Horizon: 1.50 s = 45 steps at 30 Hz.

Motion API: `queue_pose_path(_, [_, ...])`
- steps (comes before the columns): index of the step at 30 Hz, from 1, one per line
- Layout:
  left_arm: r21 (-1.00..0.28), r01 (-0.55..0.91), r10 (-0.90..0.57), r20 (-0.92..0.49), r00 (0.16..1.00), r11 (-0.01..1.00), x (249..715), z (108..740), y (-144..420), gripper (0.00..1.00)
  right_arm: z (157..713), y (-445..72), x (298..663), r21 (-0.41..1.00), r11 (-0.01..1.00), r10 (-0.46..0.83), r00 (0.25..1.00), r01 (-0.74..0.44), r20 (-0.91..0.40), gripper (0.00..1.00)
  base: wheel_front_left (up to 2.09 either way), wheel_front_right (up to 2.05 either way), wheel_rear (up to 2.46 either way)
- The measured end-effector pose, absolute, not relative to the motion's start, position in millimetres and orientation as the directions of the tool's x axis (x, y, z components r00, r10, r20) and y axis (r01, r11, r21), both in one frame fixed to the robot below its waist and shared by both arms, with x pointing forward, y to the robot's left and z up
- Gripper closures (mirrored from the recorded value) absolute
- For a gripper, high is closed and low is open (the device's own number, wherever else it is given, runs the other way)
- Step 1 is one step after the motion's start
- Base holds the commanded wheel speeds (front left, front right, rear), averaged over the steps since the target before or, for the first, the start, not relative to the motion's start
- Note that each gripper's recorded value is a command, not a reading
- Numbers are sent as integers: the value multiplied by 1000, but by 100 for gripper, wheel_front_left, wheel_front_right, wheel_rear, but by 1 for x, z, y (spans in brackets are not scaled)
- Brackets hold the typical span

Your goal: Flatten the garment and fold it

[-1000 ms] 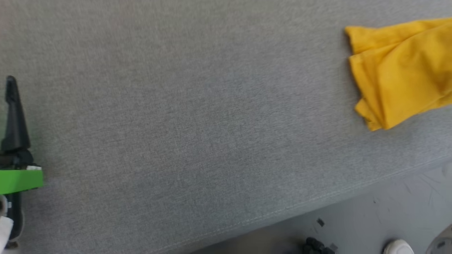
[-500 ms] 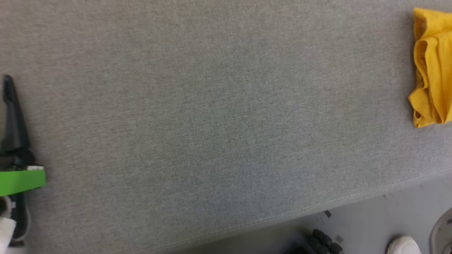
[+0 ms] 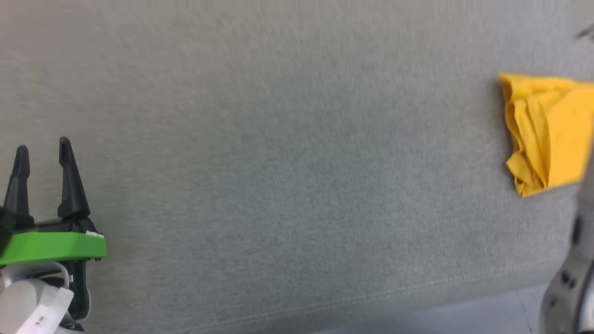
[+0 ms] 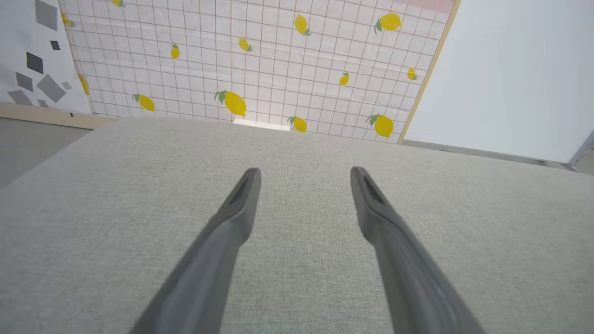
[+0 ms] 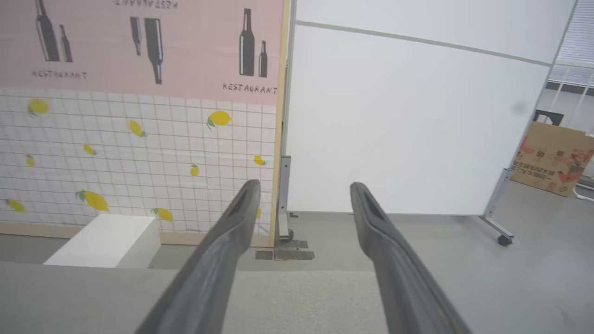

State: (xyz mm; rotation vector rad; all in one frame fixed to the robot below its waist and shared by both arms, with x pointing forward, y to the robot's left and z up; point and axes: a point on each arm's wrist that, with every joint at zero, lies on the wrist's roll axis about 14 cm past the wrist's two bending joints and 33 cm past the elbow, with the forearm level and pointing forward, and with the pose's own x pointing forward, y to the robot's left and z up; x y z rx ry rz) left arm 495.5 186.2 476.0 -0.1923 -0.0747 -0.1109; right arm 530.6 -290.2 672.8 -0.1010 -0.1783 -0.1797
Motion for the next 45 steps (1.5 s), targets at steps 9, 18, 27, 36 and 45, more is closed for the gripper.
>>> queue_pose_path(9, [-188,27,10,196,981,982,458,537,213,0,680,-217,483,15,1000,4,933,-10,359,0,0,0,0])
queue_pose_path(18, [-214,-50,96,209,973,976,421,555,235,0,629,-179,443,133,984,66,929,-122,364,0,0,0,0])
queue_pose_path(27, [-210,-56,92,167,982,976,394,543,230,0,578,-173,412,214,969,57,958,-120,280,0,0,0,0])
queue_pose_path(36, [-153,-6,24,114,993,988,394,522,211,0,542,-187,398,207,977,18,983,-56,184,0,0,0,0])
queue_pose_path(45, [-115,7,3,88,996,993,398,513,207,0,518,-190,394,197,980,11,993,-34,115,0,0,0,0])
